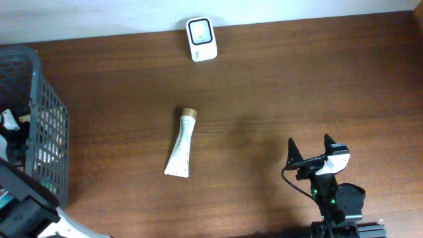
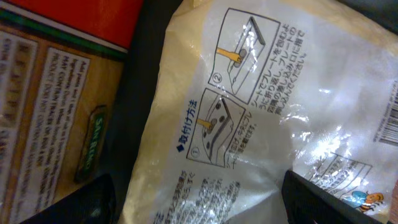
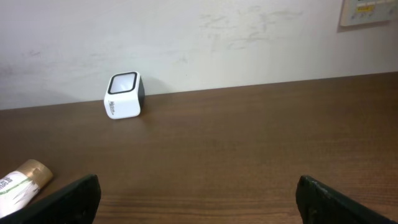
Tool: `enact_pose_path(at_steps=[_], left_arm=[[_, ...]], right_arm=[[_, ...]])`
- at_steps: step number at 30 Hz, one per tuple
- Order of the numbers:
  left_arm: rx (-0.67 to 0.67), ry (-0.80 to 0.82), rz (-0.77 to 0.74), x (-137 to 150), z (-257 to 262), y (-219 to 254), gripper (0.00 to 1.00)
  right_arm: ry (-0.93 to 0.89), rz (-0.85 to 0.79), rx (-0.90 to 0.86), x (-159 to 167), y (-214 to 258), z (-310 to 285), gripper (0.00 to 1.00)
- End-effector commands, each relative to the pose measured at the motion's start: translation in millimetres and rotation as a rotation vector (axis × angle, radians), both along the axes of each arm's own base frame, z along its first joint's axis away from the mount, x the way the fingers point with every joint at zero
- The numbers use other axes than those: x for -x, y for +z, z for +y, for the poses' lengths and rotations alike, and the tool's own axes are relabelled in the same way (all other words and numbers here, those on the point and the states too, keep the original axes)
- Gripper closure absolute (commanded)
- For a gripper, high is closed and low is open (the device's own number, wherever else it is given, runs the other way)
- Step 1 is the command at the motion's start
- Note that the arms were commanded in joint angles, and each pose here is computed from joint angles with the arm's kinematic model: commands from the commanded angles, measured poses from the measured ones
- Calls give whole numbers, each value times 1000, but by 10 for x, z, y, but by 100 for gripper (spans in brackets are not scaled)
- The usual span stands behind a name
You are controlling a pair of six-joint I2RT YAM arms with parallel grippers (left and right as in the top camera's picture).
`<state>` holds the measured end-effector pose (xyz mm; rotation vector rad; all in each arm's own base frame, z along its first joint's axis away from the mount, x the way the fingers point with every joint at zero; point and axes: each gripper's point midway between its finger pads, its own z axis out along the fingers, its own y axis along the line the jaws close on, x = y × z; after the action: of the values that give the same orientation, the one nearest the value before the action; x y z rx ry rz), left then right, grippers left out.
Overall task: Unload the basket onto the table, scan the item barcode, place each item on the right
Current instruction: 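Pull the clear snack bag from the basket and set it down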
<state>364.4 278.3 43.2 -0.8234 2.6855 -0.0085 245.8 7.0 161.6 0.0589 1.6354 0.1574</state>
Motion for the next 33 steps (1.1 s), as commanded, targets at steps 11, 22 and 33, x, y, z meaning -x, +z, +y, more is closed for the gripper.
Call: enact_pose_path(at_steps=[11,22,33], left_arm=[[55,-37,-39,-262,15,517,100],[-169,-314,-410,-410,-1854,3350,100],[93,-471,144,-124,-3617,251,74]], right_arm=[[3,3,-1,-1,-31,-1,1],[3,3,-1,-1,-31,-1,1],[3,3,-1,-1,-31,-1,1]])
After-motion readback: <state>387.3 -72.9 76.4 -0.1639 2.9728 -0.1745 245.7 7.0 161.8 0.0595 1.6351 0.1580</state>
